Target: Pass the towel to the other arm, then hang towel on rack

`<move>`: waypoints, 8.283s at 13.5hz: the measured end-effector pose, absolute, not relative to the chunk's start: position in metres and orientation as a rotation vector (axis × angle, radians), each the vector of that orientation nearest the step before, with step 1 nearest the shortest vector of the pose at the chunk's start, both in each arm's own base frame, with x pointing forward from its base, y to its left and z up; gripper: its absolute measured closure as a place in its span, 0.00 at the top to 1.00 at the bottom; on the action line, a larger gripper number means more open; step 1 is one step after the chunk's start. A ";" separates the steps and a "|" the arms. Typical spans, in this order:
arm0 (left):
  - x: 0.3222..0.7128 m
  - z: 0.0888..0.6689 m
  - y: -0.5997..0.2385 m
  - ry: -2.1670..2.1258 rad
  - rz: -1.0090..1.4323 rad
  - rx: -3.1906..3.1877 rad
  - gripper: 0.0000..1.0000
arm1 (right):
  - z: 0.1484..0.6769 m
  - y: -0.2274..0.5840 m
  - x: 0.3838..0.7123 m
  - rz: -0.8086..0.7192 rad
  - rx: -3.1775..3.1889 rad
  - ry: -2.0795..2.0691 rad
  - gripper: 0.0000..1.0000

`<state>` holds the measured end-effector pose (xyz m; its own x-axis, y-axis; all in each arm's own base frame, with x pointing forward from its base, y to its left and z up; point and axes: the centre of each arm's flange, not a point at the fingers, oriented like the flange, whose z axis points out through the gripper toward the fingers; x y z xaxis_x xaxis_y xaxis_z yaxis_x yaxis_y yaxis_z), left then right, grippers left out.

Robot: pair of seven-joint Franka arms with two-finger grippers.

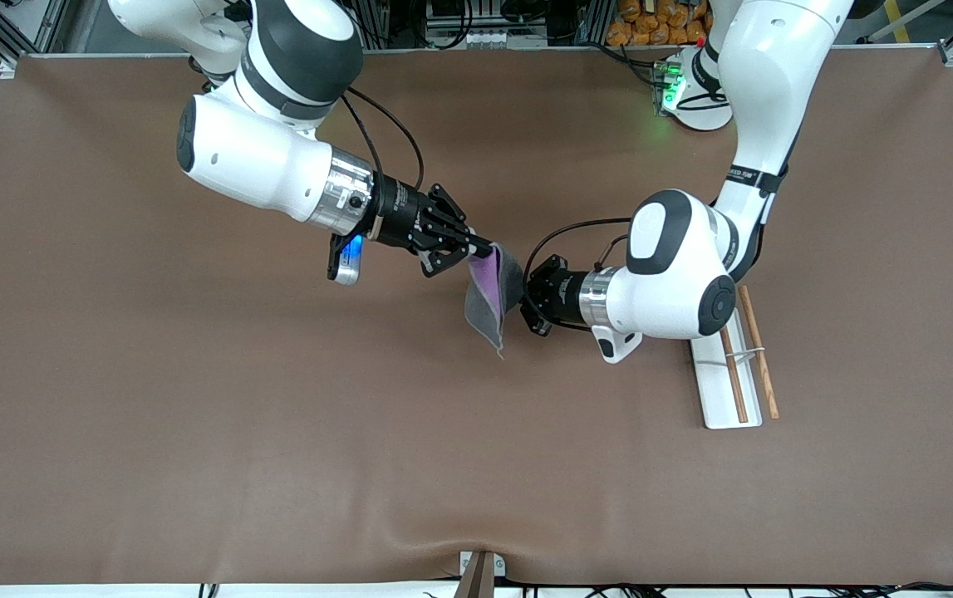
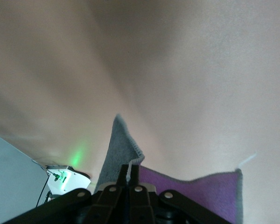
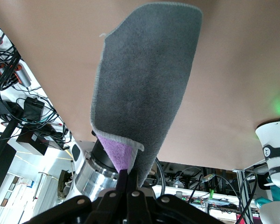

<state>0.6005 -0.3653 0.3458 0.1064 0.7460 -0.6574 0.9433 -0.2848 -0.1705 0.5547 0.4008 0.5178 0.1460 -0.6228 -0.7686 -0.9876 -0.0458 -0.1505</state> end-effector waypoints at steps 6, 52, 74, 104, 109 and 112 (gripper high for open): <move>0.620 0.399 -0.325 1.629 -0.936 2.107 0.02 | 0.517 0.400 0.555 0.689 -1.749 1.556 0.17; 0.673 0.396 -0.104 0.577 -0.464 2.714 0.02 | 0.611 -0.007 0.581 0.074 -3.201 0.137 1.00; 0.669 0.325 0.109 0.478 -0.461 2.675 0.02 | 0.660 -0.025 0.547 -0.098 -3.107 0.036 1.00; 0.644 0.496 0.001 0.329 -0.333 2.944 1.00 | 0.673 -0.020 0.546 -0.139 -3.140 0.015 1.00; 0.623 0.556 -0.032 0.221 -0.187 3.076 1.00 | 0.673 -0.020 0.546 -0.139 -3.140 0.014 1.00; 0.612 0.583 -0.049 0.145 -0.104 3.168 1.00 | 0.673 -0.020 0.546 -0.139 -3.140 0.013 1.00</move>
<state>0.6123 -0.0490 0.5828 0.9937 0.0923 -0.0639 0.0902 -0.9953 -0.0340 0.5462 -0.0195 0.6733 0.9961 -0.0079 0.0884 -0.0080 -1.0000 0.0008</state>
